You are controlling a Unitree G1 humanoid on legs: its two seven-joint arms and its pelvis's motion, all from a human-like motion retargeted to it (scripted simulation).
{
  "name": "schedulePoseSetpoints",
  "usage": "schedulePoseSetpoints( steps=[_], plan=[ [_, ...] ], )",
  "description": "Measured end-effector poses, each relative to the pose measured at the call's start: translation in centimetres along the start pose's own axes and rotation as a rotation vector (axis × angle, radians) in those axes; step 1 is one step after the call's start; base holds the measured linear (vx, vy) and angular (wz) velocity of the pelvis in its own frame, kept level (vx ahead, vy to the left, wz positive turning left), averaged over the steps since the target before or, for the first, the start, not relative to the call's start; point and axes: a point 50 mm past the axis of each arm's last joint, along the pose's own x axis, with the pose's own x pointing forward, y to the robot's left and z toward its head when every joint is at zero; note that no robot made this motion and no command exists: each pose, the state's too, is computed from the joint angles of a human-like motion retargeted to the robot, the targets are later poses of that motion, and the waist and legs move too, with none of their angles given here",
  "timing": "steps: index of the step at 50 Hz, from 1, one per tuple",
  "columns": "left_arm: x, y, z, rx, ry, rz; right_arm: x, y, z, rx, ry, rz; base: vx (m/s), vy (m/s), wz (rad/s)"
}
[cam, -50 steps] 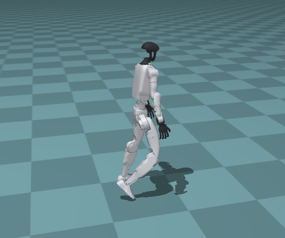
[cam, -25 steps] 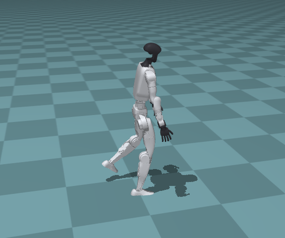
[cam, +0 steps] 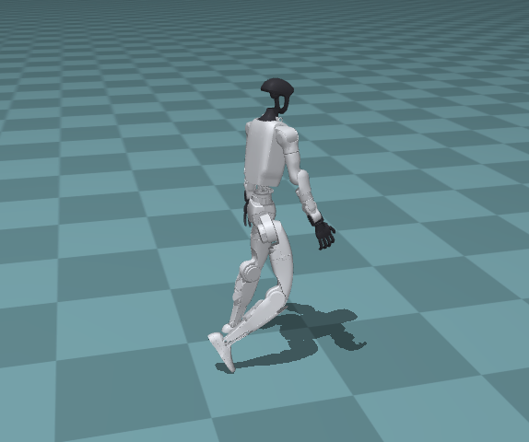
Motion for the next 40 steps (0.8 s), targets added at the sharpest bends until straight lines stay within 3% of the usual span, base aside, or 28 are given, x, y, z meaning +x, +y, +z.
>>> schedulePoseSetpoints(
  steps=[10, 18, 22, 27, 33, 40],
  plan=[
    [-1.5, 1.9, 14.5, 0.073, -0.381, 0.132, -1.7, -0.5, -7.2, -0.095, 0.256, 0.018, 0.61, 0.01, 0.72],
    [-2.9, 0.6, 18.7, 0.256, -0.533, 0.115, -1.9, -2.8, -7.4, 0.031, 0.246, -0.031, 0.72, -0.20, 0.22],
    [-2.0, -0.7, 16.5, 0.165, -0.501, 0.033, -1.4, -4.2, -5.5, -0.021, 0.215, -0.088, 0.68, -0.19, -0.20],
    [0.0, -3.7, 9.2, 0.118, -0.292, -0.090, -0.6, -4.6, -1.6, -0.109, 0.151, -0.144, 0.65, -0.04, -1.00],
    [0.3, -6.8, -0.1, 0.172, -0.036, -0.249, 0.4, -1.7, 4.9, 0.060, -0.107, -0.064, 0.63, 0.11, -1.19],
    [-0.9, -5.7, -6.7, -0.010, 0.137, -0.232, 0.0, 1.8, 9.7, 0.161, -0.346, 0.089, 0.64, 0.27, -0.61]
  ],
)
